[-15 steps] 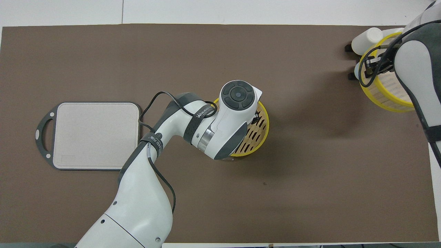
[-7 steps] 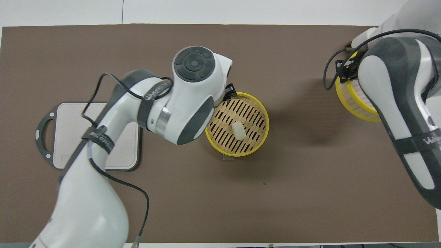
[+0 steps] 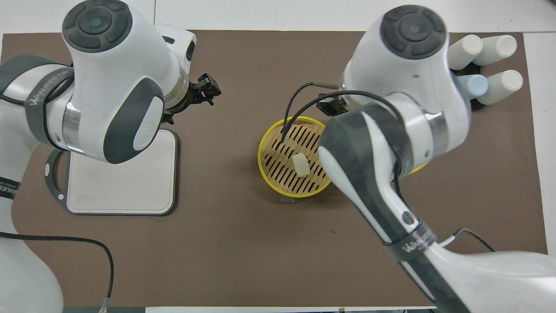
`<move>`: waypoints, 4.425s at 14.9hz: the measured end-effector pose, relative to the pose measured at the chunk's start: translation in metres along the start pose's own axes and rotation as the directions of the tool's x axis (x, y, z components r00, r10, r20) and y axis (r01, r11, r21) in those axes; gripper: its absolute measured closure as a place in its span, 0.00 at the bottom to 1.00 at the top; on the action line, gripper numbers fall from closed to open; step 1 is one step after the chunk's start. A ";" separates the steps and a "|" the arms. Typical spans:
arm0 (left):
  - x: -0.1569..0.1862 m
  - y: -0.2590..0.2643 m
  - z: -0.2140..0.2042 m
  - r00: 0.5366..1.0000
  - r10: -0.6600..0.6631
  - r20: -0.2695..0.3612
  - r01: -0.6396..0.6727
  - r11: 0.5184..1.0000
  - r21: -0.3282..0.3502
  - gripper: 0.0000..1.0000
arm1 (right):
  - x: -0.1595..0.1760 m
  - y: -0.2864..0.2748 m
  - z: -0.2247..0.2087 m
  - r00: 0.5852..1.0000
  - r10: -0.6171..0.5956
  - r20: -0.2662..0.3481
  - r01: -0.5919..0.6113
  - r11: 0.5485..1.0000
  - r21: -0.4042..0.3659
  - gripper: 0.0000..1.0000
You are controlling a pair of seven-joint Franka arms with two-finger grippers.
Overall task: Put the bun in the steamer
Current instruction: 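Withdraw the left gripper while the right gripper carries the lid back, then lower the lid onto the steamer with the right gripper and release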
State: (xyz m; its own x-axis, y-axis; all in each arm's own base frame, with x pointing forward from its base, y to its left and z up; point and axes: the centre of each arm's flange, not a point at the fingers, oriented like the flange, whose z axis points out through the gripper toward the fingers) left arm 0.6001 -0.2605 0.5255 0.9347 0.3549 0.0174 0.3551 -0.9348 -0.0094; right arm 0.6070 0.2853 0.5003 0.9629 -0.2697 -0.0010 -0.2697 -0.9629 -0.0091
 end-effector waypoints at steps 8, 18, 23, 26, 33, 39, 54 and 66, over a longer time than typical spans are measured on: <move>0.059 -0.174 -0.070 0.969 0.240 0.063 -0.242 0.970 0.019 0.00 | -0.074 -0.119 0.078 0.992 0.121 -0.037 -0.119 0.992 0.053 0.90; 0.064 -0.203 -0.060 0.933 0.346 0.097 -0.348 0.938 0.002 0.00 | -0.083 -0.140 0.103 0.987 0.152 -0.041 -0.149 0.986 0.077 0.90; 0.068 -0.212 -0.060 0.936 0.337 0.100 -0.337 0.941 -0.022 0.00 | -0.068 -0.130 0.104 0.984 0.170 -0.060 -0.166 0.984 0.067 0.90; 0.067 -0.210 -0.058 0.934 0.342 0.104 -0.341 0.940 -0.023 0.00 | -0.059 -0.124 0.104 0.981 0.181 -0.065 -0.177 0.982 0.065 0.90; 0.064 -0.206 -0.056 0.931 0.349 0.109 -0.349 0.937 -0.024 0.00 | -0.057 -0.122 0.105 0.981 0.185 -0.065 -0.181 0.981 0.065 0.90; 0.061 -0.203 -0.056 0.928 0.355 0.113 -0.355 0.935 -0.025 0.00 | -0.064 -0.134 0.107 0.984 0.169 -0.065 -0.164 0.984 0.073 0.90; 0.060 -0.204 -0.058 0.928 0.355 0.109 -0.355 0.935 -0.026 0.00 | -0.063 -0.137 0.113 0.984 0.167 -0.063 -0.162 0.984 0.076 0.91; 0.059 -0.204 -0.060 0.929 0.355 0.107 -0.355 0.935 -0.026 0.00 | 0.001 0.005 -0.044 0.994 -0.106 -0.010 0.106 0.994 0.018 0.00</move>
State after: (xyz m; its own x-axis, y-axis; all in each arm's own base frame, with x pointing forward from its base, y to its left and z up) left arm 0.5822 -0.0495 0.5881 0.9956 -0.0011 -0.0938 -0.0001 -0.9999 0.0109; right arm 0.6064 0.2795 0.5447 0.9860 -0.1667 0.0099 -0.1664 -0.9857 -0.0266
